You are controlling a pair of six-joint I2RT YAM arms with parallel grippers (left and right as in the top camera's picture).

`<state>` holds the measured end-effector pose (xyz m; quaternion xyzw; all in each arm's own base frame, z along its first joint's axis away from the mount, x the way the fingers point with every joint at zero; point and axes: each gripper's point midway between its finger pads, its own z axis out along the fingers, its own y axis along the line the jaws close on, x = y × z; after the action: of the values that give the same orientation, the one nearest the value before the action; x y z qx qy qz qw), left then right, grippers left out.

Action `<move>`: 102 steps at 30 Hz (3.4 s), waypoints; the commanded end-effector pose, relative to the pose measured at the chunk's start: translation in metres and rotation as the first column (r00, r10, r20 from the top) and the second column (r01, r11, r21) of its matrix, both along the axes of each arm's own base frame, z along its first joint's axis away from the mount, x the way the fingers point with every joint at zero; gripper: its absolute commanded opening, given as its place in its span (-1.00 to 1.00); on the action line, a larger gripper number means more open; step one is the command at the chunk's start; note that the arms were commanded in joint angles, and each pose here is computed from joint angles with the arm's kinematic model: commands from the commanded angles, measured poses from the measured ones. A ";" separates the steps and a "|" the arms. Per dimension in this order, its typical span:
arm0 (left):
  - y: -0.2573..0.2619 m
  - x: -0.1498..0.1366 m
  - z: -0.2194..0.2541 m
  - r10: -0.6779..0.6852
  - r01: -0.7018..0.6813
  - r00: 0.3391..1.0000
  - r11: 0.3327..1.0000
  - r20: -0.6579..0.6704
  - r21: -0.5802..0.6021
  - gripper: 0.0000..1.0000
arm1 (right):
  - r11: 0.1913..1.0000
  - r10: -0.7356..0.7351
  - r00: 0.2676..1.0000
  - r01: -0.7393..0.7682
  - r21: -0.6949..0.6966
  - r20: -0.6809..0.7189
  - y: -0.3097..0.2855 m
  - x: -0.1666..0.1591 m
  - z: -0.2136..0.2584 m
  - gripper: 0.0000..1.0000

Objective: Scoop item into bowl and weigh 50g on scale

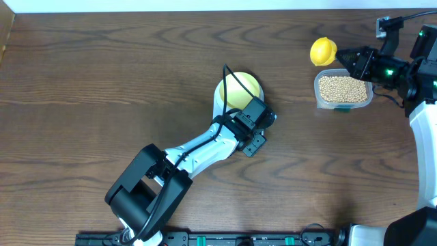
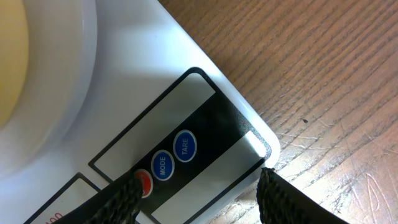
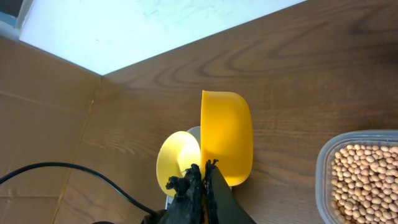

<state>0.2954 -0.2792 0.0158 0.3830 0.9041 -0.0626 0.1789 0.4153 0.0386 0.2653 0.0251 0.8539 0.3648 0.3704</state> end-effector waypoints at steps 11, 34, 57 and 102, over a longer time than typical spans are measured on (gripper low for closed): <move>0.010 -0.012 -0.027 -0.005 0.008 0.998 0.999 -0.067 0.043 0.22 | 1.000 0.014 0.999 -0.014 -0.006 0.034 0.001 -0.002 0.011 -0.98; -0.001 -0.011 0.026 0.019 -0.020 1.000 0.998 -0.024 -0.064 0.25 | 1.000 0.015 0.999 -0.015 -0.008 0.039 0.001 -0.001 0.012 -0.98; 0.022 -0.024 0.160 0.079 -0.033 0.980 0.969 0.181 -0.245 0.56 | 1.000 0.021 1.000 -0.021 -0.003 0.014 0.003 -0.004 0.008 -0.98; 0.156 -0.041 0.151 -0.027 0.101 0.975 0.940 0.222 -0.326 0.95 | 0.999 -0.017 0.999 0.015 -0.052 -0.038 -0.004 -0.008 -0.006 -0.98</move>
<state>0.2548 -0.1261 0.1697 0.3757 0.8426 -0.1858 0.3381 0.4080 0.0338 0.2497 0.0416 0.8725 0.3432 0.3453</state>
